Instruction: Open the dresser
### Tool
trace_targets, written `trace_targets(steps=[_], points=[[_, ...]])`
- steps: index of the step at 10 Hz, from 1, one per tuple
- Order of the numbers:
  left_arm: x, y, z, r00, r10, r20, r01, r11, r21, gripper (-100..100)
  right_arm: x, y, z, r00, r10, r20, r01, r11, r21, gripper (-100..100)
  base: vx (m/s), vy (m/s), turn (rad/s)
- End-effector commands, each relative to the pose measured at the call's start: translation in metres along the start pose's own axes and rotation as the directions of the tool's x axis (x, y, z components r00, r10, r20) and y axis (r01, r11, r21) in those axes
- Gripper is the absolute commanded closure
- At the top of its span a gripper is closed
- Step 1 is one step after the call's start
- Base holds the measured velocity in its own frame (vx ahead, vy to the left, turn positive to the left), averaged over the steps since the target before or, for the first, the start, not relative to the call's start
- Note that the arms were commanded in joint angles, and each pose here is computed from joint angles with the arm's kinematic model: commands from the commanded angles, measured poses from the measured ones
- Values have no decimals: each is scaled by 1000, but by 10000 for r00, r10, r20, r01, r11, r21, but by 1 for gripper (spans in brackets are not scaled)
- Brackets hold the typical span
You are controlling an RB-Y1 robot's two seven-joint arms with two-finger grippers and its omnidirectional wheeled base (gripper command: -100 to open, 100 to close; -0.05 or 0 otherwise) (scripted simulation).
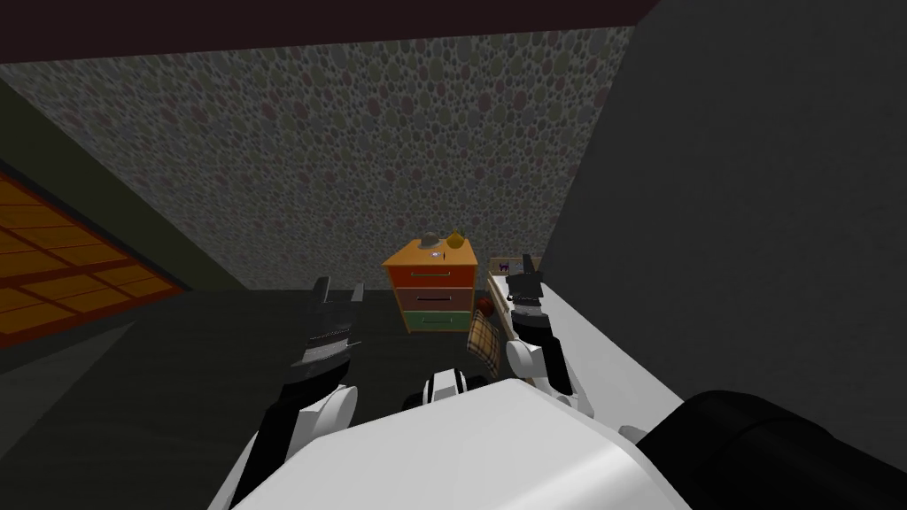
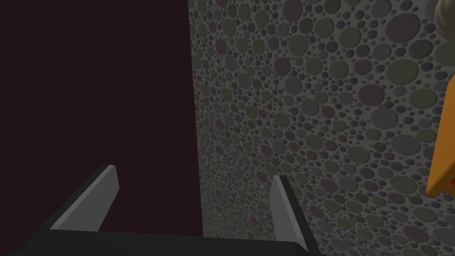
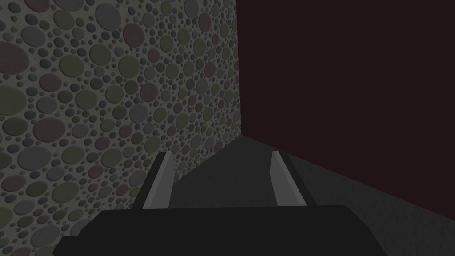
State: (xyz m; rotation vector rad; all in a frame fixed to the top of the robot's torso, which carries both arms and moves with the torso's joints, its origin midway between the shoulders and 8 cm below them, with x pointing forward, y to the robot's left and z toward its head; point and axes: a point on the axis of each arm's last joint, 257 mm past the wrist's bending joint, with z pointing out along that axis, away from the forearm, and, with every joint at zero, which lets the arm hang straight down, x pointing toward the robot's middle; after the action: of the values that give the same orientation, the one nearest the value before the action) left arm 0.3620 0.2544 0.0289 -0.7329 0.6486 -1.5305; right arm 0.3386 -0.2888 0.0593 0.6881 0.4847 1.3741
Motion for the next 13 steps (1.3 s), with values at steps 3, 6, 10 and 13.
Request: trace_targets(steps=[3,6,10,13], points=[[0,32,-10,9983,378,-443,-387,9990,-218,-100,0,0,0,10000,0,0,0,10000,1,0,74,7,-24],[-2,54,-18,9965,577,-611,-597,9977,-315,-100,0,0,0,10000,0,0,0,10000,1,0,82,15,-32],[-3,76,-29,9937,795,-795,-826,9959,-364,-100,0,0,0,10000,0,0,0,10000,0,0,71,14,-27],[-5,94,-38,9913,948,-911,-992,9940,-456,-100,0,0,0,10000,0,0,0,10000,1,0,71,16,-26]])
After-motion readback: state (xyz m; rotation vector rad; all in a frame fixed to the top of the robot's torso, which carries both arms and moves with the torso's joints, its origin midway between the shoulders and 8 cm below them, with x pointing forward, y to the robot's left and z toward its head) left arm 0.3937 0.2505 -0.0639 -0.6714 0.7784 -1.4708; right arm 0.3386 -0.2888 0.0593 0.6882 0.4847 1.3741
